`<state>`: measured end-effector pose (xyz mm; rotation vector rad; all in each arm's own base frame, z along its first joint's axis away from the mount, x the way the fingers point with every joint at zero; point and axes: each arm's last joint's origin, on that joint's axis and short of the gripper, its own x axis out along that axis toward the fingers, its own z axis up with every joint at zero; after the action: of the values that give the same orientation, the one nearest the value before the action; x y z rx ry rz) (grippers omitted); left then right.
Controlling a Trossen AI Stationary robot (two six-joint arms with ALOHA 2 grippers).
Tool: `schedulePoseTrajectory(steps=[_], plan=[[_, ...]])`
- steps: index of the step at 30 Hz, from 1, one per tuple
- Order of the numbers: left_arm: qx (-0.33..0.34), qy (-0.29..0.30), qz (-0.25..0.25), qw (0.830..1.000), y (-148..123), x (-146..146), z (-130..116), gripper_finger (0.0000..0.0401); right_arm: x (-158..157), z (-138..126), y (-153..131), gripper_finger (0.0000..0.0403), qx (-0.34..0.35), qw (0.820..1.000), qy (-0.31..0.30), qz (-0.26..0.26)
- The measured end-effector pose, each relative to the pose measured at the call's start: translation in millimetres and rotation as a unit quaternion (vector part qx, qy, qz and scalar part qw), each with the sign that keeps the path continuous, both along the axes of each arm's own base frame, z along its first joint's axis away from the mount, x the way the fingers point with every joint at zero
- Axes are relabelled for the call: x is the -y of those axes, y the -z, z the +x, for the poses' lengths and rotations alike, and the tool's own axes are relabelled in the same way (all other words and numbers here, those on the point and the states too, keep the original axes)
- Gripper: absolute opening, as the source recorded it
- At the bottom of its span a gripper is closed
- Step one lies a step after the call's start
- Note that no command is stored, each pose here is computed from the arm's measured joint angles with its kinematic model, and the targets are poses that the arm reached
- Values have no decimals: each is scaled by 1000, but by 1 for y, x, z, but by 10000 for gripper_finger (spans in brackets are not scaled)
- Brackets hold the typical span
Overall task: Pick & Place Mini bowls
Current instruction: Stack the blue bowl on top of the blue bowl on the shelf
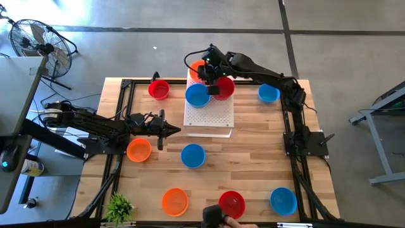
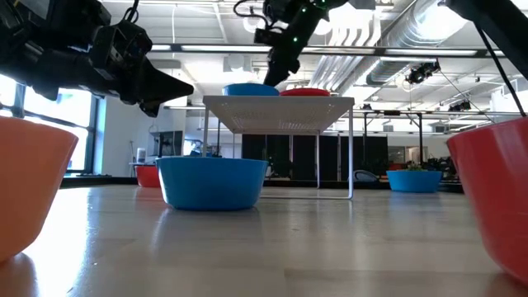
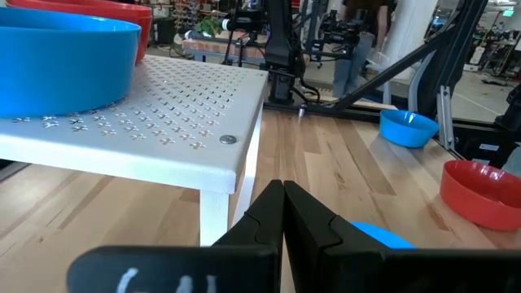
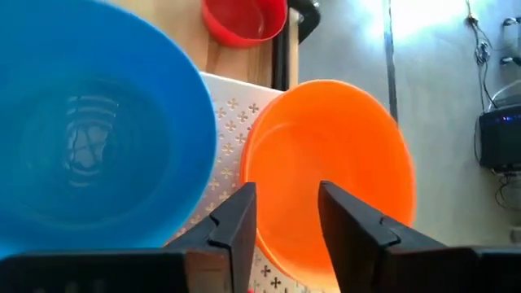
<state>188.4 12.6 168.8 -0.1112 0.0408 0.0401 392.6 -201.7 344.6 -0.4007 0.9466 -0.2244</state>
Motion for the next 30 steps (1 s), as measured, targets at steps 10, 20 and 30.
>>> schedulePoseTrajectory(steps=[10,20,30], plan=[[-5,2,0,1000,1,0,0,1,-25,-47,-49,12,12,999,31,40],[-5,2,2,1000,1,0,0,1,-63,-111,-28,3,103,992,34,68],[-27,24,-28,999,5,1,0,1,-127,-193,30,4,239,966,75,63]])
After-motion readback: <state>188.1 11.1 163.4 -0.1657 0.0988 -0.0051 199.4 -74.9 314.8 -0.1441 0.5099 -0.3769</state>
